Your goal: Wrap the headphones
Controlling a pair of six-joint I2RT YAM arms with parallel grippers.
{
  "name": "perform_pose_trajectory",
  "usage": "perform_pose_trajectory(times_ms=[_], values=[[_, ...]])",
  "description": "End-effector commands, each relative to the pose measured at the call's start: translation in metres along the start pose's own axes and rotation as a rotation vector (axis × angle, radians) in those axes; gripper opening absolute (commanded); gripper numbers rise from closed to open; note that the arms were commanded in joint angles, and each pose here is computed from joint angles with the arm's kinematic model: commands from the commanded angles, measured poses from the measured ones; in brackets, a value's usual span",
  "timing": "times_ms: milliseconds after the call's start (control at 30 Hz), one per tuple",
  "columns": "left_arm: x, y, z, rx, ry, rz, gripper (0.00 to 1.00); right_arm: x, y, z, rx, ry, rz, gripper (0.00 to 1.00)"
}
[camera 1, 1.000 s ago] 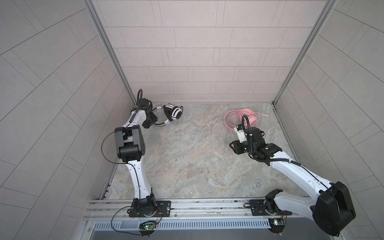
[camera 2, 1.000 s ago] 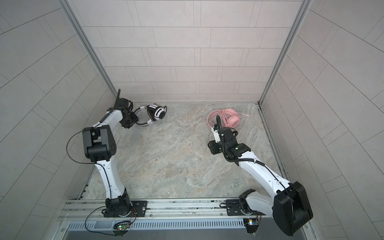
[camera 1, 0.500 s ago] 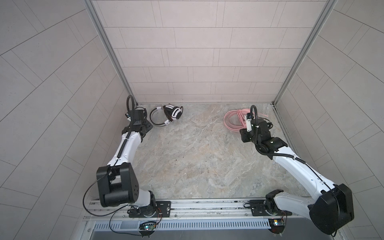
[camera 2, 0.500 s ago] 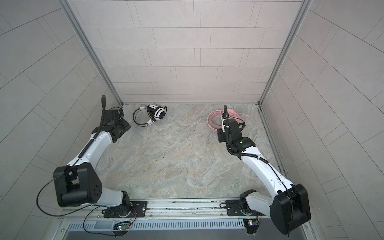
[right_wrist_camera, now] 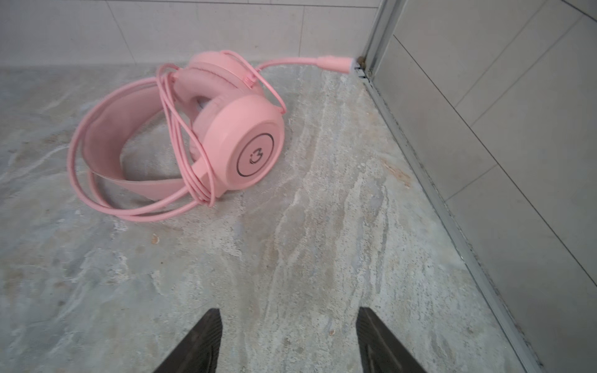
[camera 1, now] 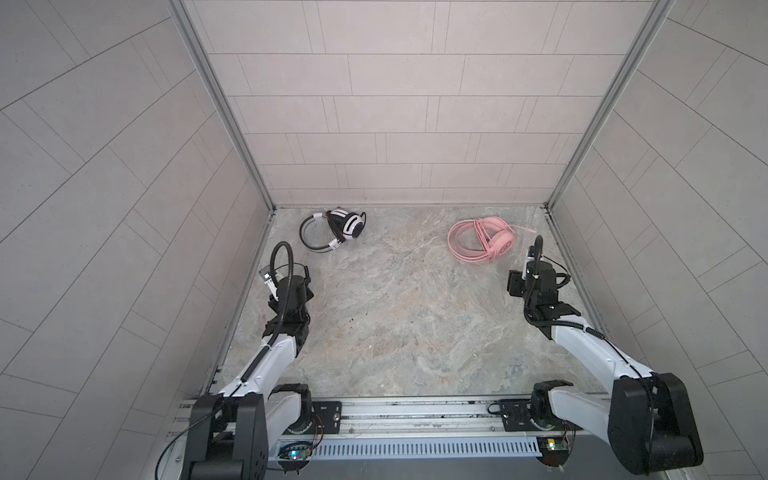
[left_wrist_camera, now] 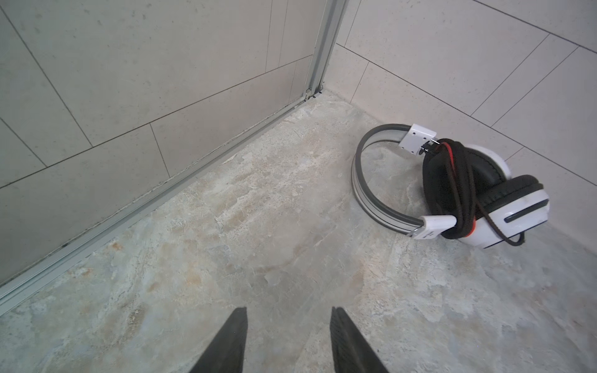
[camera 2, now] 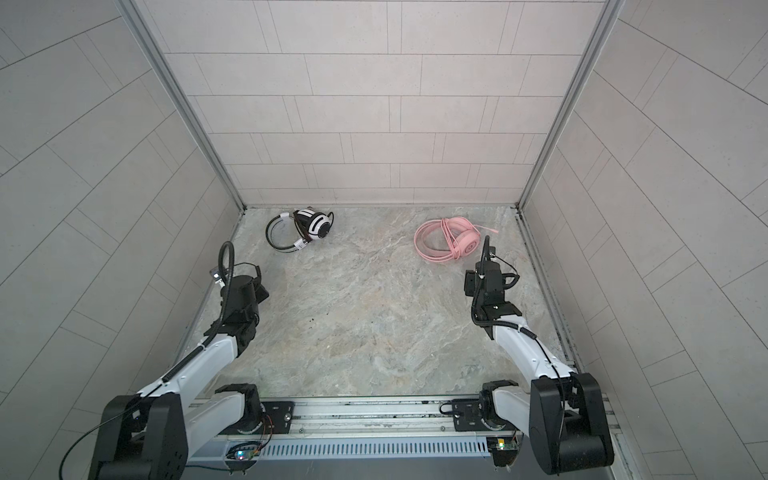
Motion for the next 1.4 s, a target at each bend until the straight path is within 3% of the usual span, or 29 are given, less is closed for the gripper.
perform_pose_trajectory(times_ms=[0,67,133,400,500,633,700,800,900,1067,1100,1367], values=[[-0.002,0.017,0.002,-0.167,0.005,0.033,0.49,-0.006,0.001,0.007,-0.178,-0.068,-0.001,0.72],[-0.001,0.011,0.007,-0.157,0.033,0.035,0.55,-0.007,-0.005,0.011,-0.204,-0.068,-0.003,0.74],[0.002,0.009,0.012,-0.155,0.097,0.010,0.71,-0.006,-0.008,0.016,-0.210,-0.074,0.001,0.75],[0.007,-0.004,0.015,-0.169,0.131,0.117,0.73,-0.001,-0.018,0.036,-0.261,-0.051,0.024,0.78],[0.000,-0.009,0.021,-0.184,0.054,0.155,0.75,0.000,-0.028,0.042,-0.277,-0.036,0.030,0.78],[-0.017,-0.020,0.038,-0.168,-0.089,0.218,0.97,0.002,-0.040,0.043,-0.286,0.040,-0.003,0.78],[-0.024,-0.028,0.042,-0.182,-0.174,0.255,1.00,0.004,-0.039,0.045,-0.287,0.044,-0.012,0.78],[-0.030,-0.036,0.046,-0.207,-0.247,0.290,1.00,0.007,-0.036,0.049,-0.259,0.053,-0.027,0.79],[-0.031,-0.035,0.048,-0.118,-0.230,0.313,1.00,0.011,-0.034,0.052,-0.240,0.079,-0.047,0.79],[-0.043,-0.030,0.053,-0.140,-0.321,0.352,1.00,0.016,-0.034,0.054,-0.210,0.118,-0.084,0.80],[-0.043,-0.028,0.056,-0.110,-0.307,0.354,1.00,0.016,-0.033,0.054,-0.210,0.117,-0.084,0.99],[-0.047,-0.025,0.061,-0.094,-0.314,0.363,1.00,0.019,-0.035,0.052,-0.222,0.112,-0.101,0.99]])
Point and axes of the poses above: each gripper's point midway between its finger pads, its own z axis out along the fingers, its own x axis along the line the jaws close on, y = z × x, the point moved 10 cm from there along -z, back along the fingers, and after that the axes turned 10 degrees about z, right-handed, at the moved point
